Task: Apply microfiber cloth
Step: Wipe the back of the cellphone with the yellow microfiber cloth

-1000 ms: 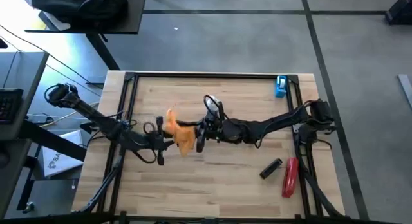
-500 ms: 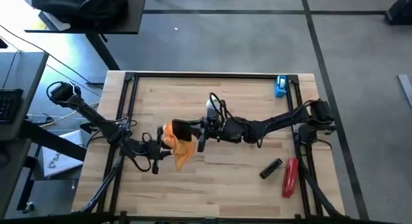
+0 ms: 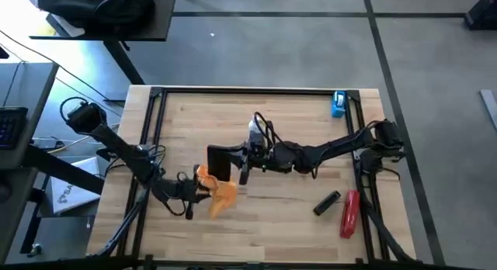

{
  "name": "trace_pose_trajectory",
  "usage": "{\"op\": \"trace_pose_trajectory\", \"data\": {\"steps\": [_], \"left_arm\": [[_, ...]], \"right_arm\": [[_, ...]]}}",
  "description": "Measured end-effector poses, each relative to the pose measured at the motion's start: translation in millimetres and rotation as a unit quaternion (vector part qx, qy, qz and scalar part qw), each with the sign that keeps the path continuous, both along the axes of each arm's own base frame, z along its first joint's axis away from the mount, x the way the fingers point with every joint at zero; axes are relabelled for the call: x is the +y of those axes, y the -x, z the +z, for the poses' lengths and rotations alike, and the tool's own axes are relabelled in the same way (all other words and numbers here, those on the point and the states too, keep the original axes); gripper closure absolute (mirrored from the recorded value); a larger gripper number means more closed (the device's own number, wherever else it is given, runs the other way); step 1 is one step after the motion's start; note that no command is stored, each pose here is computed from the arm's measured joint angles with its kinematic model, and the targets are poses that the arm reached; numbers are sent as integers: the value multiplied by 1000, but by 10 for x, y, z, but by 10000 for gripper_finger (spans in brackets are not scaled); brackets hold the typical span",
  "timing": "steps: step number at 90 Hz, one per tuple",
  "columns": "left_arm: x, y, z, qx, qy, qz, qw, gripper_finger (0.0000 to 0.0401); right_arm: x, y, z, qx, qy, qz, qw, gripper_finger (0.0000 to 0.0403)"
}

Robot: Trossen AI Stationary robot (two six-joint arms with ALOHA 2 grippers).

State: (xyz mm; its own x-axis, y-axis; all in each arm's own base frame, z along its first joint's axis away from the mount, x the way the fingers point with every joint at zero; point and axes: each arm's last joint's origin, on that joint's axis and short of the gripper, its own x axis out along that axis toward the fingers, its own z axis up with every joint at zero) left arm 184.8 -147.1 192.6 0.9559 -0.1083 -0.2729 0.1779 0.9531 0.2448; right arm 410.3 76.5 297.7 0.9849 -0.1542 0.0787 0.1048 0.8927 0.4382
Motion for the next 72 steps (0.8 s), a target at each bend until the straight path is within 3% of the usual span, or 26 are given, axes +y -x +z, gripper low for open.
{"op": "trace_pose_trajectory", "data": {"steps": [14,29,42,58,72], "left_arm": [[-135,190,309,-46,21,-47,998,401],[87,352,669,-121,-22,44,991,401],[375,359,877,-161,-43,85,982,401],[593,202,818,-156,-100,86,979,401],[685,18,652,-123,-110,89,982,401]], "right_arm": [[-35,-9,-48,24,-1,-6,1000,402],[-43,-11,-102,53,11,-7,999,402],[-39,-9,-139,70,13,-7,997,402],[-23,-7,-119,60,16,-7,998,402],[-24,-8,-109,53,18,-4,998,402]]}}
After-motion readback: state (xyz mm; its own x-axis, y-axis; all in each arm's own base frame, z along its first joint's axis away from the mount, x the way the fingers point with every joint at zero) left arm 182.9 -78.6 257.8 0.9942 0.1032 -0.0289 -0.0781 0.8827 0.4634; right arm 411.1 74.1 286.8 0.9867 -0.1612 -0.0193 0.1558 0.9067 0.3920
